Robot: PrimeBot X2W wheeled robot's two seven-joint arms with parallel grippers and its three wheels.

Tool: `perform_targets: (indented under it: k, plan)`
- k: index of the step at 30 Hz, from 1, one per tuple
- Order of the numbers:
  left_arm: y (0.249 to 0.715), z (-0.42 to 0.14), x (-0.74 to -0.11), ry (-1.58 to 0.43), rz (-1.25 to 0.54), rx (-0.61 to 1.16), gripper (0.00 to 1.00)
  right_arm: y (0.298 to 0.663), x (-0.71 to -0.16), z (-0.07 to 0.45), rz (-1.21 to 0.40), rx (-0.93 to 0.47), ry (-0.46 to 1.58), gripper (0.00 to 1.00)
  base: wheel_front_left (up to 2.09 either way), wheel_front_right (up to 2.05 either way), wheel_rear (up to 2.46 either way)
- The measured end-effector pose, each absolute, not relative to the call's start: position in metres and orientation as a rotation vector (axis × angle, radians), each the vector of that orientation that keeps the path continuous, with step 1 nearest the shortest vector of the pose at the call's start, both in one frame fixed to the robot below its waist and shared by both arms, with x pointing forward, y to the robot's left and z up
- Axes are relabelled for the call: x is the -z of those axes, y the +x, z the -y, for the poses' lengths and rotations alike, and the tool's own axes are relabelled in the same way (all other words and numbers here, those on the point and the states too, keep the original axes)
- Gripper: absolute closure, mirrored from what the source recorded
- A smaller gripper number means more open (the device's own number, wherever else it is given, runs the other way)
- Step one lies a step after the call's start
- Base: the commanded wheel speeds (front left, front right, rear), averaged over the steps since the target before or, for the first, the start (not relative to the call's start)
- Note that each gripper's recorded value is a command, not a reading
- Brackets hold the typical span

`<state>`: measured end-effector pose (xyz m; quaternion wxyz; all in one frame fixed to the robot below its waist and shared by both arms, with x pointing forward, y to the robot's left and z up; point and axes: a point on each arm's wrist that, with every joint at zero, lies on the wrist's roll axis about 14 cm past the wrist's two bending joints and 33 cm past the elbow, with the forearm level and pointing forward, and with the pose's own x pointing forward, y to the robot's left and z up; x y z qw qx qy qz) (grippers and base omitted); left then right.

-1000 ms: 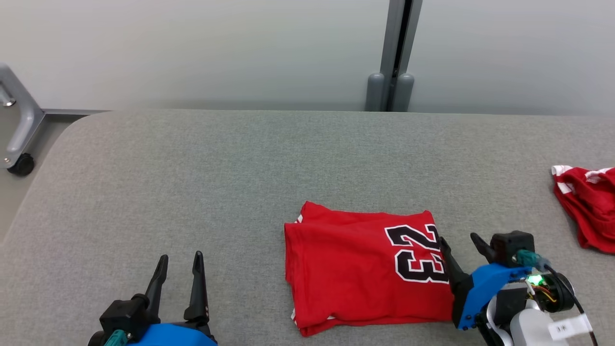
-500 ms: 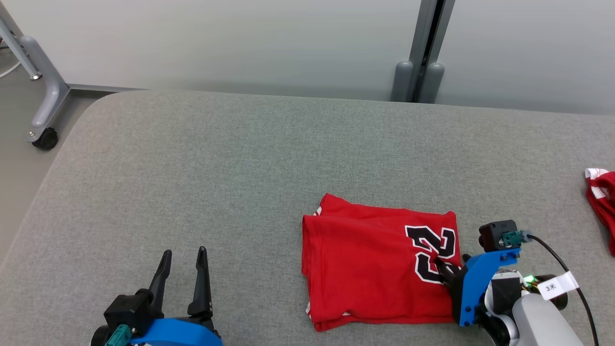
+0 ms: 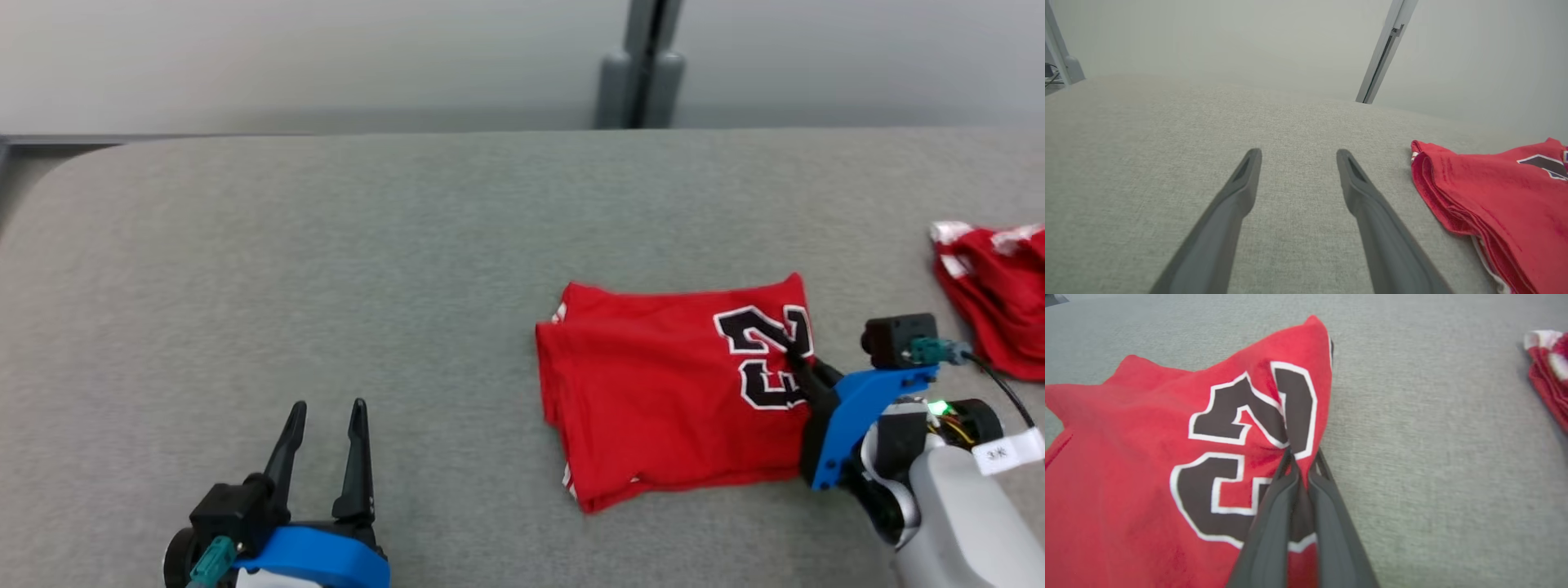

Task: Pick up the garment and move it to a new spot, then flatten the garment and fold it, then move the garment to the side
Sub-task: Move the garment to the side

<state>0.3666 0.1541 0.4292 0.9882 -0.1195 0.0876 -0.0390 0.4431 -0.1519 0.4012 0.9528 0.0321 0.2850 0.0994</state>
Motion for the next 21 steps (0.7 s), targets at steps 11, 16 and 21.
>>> perform_targets:
  k: [11,16,21]
  plan:
    - [0.414,-0.056,-0.404,-0.239,-0.237,0.385,0.0,0.408,-0.42,0.292,-0.501,0.146,0.051,1.0,0.0,0.0,0.0]
    - [0.429,-0.011,-0.4,-0.235,-0.244,0.527,0.0,0.384,-0.429,0.322,-0.481,0.246,0.053,1.0,0.0,0.0,0.0]
    - [0.431,0.016,-0.397,-0.215,-0.258,0.623,0.0,0.379,-0.438,0.331,-0.445,0.282,0.053,1.0,0.0,0.0,0.0]
